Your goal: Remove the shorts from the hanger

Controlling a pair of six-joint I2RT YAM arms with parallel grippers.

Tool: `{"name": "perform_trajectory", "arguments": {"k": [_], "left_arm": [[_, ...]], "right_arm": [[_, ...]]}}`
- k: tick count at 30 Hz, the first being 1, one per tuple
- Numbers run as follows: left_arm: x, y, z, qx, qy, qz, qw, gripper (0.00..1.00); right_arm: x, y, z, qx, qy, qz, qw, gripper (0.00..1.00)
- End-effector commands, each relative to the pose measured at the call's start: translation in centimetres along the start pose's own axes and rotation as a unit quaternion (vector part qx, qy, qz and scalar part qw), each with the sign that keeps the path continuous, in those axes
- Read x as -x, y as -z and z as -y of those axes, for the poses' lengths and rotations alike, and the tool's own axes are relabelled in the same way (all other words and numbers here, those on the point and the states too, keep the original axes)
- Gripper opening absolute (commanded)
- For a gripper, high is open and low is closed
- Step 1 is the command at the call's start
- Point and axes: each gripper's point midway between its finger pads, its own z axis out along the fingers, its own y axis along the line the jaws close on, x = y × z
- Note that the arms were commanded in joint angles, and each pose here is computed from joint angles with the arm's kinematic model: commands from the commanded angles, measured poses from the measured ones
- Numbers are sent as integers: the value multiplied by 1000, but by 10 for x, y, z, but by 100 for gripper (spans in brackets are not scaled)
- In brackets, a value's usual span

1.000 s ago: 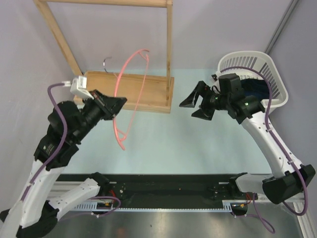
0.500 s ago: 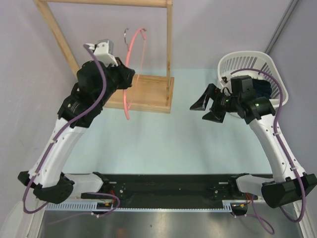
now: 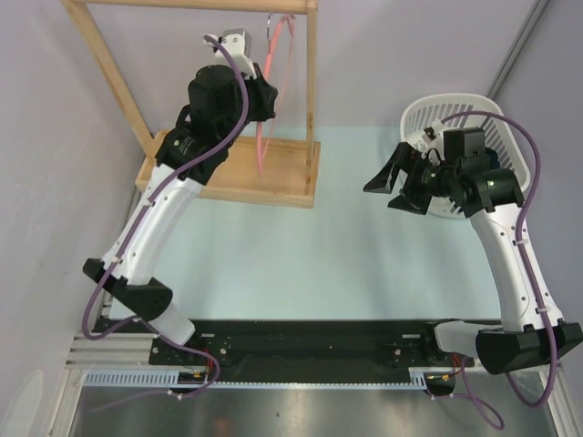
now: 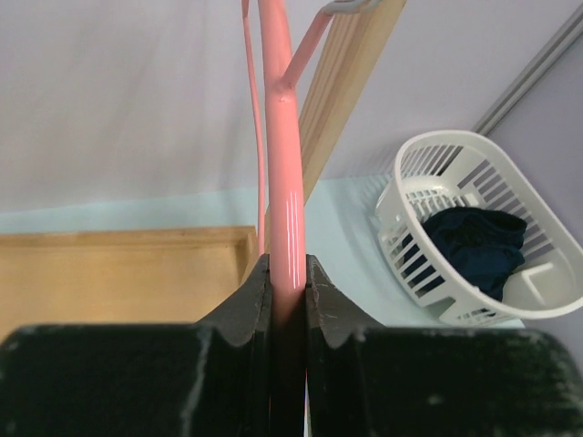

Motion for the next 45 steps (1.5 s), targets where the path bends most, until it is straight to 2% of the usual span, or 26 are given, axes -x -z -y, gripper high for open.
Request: {"name": "perform_trajectory", "arguments": {"k": [1,9,26,45], "left_arm": [[58,-3,15,-32,4,79,996,0],[53,-35,16,-42,18,74,996,0],[45,-73,39,-105,54,66,991,0],[27,-105,50,-134,80,56,986,0]], "right_arm": [[11,14,-5,-6,35,17,999,92],[28,31,-1,-26,45,55,997,92],[36,37,10,-40,35,68,996,92],[44,39,14,-58,51,81,994,93]]}}
